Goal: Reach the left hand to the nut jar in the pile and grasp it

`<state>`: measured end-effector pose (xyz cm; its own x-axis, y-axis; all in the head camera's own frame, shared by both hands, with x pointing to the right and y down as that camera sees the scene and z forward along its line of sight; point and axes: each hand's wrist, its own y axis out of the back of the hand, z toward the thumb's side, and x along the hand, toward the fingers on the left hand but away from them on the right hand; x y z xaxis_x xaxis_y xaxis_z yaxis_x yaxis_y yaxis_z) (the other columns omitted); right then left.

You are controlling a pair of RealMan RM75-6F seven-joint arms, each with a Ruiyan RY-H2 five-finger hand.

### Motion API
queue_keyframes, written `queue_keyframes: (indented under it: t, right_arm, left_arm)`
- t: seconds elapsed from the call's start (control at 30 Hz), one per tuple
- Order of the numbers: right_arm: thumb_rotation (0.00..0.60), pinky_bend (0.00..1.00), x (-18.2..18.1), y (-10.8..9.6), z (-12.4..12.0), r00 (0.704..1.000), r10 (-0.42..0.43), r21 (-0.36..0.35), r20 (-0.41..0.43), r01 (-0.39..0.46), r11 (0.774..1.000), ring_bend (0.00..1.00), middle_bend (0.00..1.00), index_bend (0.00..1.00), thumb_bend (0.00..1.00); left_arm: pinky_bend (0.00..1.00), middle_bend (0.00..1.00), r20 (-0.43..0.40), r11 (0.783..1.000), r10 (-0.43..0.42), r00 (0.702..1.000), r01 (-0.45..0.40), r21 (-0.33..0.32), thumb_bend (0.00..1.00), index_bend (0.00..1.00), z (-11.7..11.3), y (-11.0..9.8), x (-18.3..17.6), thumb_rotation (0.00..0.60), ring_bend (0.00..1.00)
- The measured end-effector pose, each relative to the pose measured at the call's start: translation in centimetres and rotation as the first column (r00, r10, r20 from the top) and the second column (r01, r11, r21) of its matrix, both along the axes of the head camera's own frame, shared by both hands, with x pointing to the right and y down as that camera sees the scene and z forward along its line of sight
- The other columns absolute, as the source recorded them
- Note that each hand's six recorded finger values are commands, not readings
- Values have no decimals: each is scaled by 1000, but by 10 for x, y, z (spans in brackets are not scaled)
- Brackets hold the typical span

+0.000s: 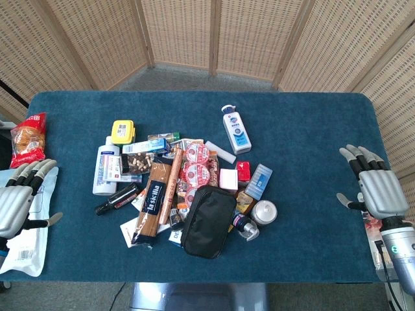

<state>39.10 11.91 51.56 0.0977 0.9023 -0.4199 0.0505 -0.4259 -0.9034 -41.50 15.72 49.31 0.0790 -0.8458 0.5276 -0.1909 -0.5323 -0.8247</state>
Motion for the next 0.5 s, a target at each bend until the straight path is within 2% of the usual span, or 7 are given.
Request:
queue_keyframes:
  t: [0.5]
  right_arm:
    - [600, 154, 9, 1, -4, 1000, 17, -4, -2, -17, 1000, 67, 81, 0, 243]
  left_arm:
    - [0, 0, -28, 1000, -5, 1000, 4, -30, 226, 0, 6, -11, 2, 600, 0]
